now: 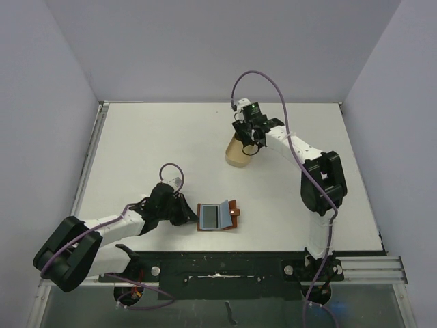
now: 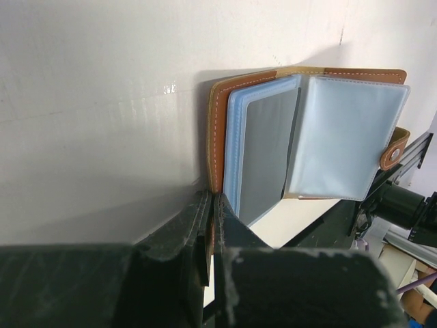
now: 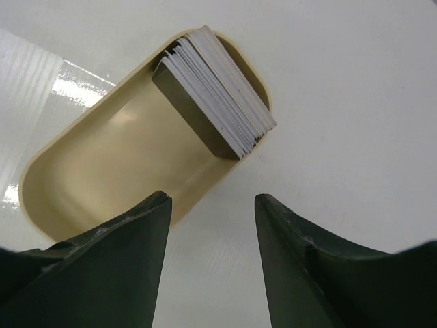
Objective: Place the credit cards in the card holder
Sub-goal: Pick up the credit card from the storage box.
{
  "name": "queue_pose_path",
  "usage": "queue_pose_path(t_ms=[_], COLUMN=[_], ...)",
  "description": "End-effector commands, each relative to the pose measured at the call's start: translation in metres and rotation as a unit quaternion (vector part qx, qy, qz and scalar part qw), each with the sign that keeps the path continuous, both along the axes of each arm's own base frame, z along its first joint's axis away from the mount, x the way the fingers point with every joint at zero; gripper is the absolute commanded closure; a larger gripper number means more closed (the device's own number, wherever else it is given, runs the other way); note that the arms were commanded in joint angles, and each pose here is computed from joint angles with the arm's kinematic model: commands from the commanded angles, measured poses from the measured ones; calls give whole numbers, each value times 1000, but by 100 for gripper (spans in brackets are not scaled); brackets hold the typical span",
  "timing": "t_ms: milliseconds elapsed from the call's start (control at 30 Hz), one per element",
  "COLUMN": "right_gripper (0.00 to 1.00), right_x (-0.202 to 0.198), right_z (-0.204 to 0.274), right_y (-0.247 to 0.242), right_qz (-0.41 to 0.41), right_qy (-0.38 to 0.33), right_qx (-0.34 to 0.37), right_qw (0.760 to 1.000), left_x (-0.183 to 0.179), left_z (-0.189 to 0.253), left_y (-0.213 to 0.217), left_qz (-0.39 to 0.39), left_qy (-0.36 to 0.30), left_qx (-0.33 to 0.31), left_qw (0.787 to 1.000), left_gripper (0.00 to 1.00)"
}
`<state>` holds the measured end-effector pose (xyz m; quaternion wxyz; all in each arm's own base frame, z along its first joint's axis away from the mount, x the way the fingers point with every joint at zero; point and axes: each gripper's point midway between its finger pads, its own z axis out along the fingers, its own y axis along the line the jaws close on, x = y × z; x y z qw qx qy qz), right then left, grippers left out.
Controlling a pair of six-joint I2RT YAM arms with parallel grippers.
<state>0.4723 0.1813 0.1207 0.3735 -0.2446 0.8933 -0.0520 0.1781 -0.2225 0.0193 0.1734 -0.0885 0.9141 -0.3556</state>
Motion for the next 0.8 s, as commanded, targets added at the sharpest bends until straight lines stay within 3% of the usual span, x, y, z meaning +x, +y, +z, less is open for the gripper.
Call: queue_pose_path(t_ms=[0,767], right_gripper=[47,49], right_x=[35,69], right_z=[28,-21], right_y=[-3,-13], right_qz=[24,45], right_qy=[-53,-55], right_qx=[-33,-139], right_qw=[998,988], left_x=[9,7], left_z=[20,16], left_y=[-11,-13], left_qz=[-13,-15], left_qy=[-29,-22], left_qx=[-23,-26], left_qw=[999,999], left_gripper=[99,99])
